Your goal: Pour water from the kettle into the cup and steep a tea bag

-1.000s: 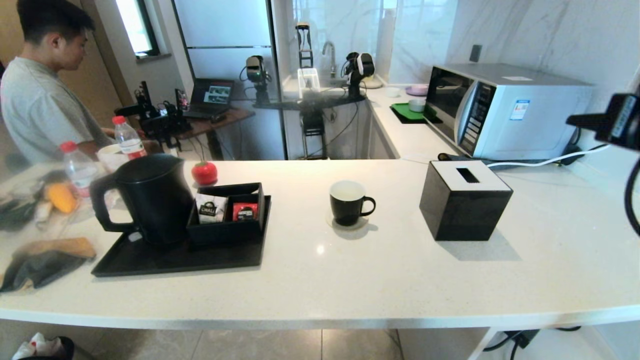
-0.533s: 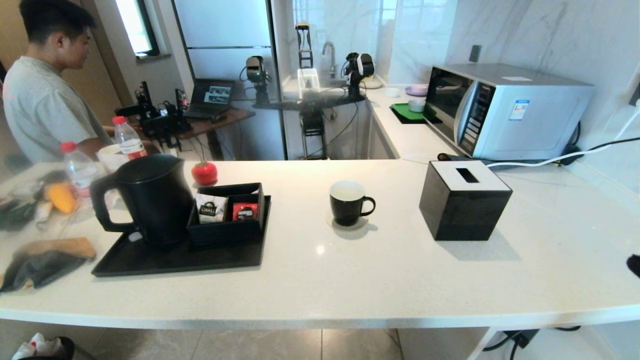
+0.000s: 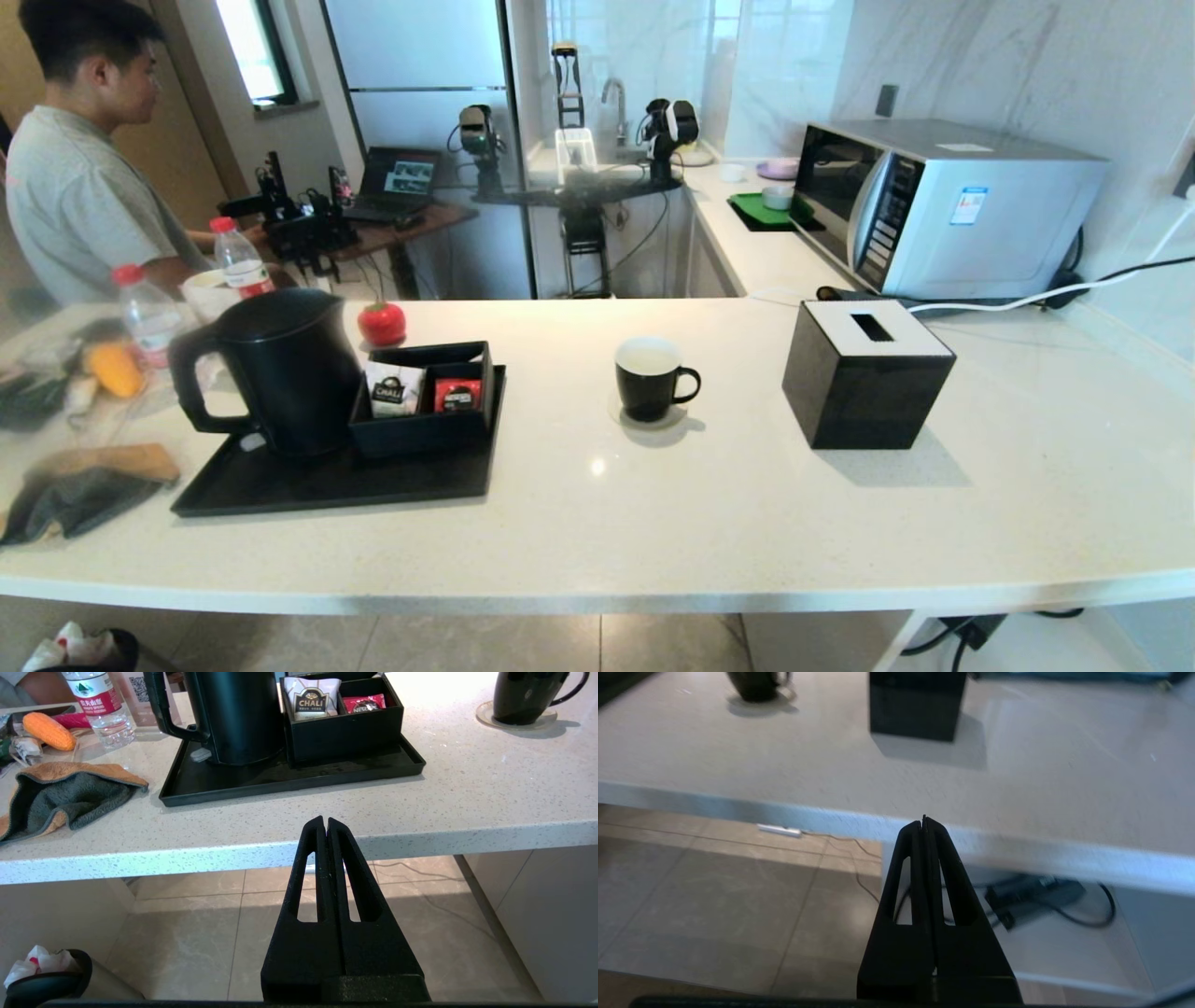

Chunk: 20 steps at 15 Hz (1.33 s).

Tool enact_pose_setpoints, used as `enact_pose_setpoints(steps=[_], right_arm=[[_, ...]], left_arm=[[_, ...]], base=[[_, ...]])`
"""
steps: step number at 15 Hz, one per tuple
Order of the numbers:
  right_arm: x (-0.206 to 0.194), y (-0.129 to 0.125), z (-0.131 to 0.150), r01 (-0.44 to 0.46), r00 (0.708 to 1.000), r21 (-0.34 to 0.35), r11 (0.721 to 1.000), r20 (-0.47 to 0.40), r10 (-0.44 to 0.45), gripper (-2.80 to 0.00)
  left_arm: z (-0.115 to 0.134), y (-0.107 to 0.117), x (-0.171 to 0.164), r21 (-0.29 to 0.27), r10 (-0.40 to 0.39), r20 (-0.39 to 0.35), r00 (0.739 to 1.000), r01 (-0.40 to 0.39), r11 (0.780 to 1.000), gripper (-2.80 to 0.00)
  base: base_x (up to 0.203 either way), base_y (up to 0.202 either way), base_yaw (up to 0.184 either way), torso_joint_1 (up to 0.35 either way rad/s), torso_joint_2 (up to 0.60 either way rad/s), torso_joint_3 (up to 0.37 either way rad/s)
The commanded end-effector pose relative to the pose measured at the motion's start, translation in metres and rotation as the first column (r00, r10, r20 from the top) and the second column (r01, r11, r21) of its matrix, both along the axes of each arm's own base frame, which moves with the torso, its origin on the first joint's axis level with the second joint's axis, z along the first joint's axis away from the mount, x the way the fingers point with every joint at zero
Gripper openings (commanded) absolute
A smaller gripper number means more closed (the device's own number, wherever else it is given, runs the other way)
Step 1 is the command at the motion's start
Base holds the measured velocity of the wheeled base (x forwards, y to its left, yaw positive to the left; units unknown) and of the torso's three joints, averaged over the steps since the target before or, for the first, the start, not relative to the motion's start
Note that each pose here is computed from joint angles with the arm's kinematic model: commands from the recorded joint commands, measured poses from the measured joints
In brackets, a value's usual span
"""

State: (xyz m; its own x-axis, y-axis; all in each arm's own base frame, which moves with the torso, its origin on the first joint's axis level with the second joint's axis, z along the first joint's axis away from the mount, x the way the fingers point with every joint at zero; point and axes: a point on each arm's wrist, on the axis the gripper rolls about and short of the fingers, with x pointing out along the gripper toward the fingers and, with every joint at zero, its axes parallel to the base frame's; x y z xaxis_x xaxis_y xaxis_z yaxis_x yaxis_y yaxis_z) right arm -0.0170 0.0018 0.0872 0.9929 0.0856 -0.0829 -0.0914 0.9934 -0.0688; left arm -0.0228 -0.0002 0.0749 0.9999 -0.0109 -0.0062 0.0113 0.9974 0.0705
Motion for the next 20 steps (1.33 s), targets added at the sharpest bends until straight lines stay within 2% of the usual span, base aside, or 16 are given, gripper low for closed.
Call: enact_pose_setpoints(steps=[1, 2, 5, 10, 20], right_arm=[[-0.006, -0.0021, -0.0112, 0.103, 0.991, -0.002, 0.995, 0.084, -0.102, -2.8], [-0.0058, -0.002, -0.0119, 0.1, 0.992, 0.007, 0.995, 0.081, -0.1, -2.8], [-0.0058, -0.0017, -0.012, 0.085, 0.993, -0.034, 0.996, 0.083, -0.082, -2.8], [-0.0058, -0.0018, -0.012, 0.09, 0.993, -0.001, 0.996, 0.08, -0.09, -2.8], [-0.0058, -0.0018, -0.0119, 0.089, 0.993, 0.006, 0.996, 0.081, -0.089, -2.8]], left_arm=[[0.0, 0.0, 0.0, 0.0, 0.0, 0.0, 1.0, 0.0, 1.0, -2.8], [0.0, 0.0, 0.0, 0.0, 0.0, 0.0, 1.0, 0.0, 1.0, -2.8], [0.0, 0.0, 0.0, 0.0, 0.0, 0.0, 1.0, 0.0, 1.0, -2.8], [0.0, 0.0, 0.0, 0.001, 0.0, 0.0, 1.0, 0.0, 1.0, -2.8], [0.0, 0.0, 0.0, 0.001, 0.0, 0.0, 1.0, 0.0, 1.0, -2.8]], base=[[0.0, 0.0, 0.0, 0.0, 0.0, 0.0], [0.0, 0.0, 0.0, 0.0, 0.0, 0.0], [0.0, 0.0, 0.0, 0.0, 0.0, 0.0], [0.0, 0.0, 0.0, 0.0, 0.0, 0.0], [0.0, 0.0, 0.0, 0.0, 0.0, 0.0]])
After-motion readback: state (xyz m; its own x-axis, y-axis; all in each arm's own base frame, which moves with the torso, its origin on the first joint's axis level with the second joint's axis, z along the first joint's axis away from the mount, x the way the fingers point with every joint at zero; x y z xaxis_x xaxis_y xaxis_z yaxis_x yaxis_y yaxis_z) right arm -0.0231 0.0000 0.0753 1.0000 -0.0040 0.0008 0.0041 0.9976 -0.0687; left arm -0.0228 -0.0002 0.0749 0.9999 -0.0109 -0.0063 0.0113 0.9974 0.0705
